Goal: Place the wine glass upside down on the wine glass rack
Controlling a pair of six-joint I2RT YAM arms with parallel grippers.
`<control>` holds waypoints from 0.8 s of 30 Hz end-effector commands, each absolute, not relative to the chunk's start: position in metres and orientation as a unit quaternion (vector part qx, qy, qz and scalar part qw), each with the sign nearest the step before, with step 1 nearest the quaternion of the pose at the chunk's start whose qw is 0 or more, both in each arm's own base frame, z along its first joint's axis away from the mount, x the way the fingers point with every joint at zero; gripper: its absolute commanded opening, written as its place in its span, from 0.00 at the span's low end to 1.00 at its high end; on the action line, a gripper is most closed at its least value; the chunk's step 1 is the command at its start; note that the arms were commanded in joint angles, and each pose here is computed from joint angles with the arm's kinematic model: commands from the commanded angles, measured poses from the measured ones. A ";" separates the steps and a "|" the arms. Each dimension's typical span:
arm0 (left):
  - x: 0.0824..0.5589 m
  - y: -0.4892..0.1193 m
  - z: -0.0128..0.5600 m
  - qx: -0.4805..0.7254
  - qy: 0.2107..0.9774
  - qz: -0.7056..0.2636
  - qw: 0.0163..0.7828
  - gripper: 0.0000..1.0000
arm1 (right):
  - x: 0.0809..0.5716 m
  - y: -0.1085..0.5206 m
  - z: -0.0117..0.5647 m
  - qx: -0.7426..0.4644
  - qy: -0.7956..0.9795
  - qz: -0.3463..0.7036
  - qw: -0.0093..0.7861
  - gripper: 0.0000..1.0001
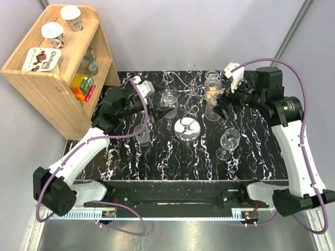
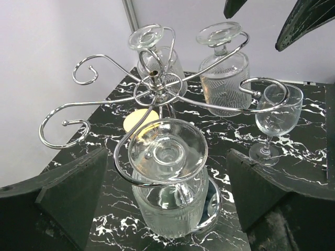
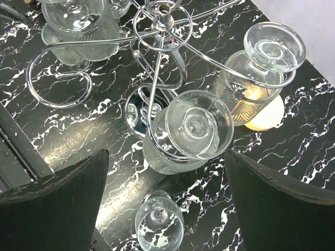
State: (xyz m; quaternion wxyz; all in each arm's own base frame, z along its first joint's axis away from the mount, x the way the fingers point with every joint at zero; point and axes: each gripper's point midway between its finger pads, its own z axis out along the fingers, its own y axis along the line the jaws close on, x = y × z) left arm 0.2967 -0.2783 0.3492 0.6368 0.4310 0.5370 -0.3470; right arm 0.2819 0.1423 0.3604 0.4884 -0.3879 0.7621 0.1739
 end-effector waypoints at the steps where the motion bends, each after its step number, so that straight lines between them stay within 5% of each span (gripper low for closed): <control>1: 0.306 -0.277 0.364 0.413 0.546 -0.319 0.655 0.99 | 0.283 0.146 0.361 -0.389 0.759 0.178 0.491 0.96; 24: 0.344 -0.275 0.367 0.393 0.566 -0.239 0.684 0.99 | 0.276 0.163 0.347 -0.404 0.748 0.235 0.471 0.94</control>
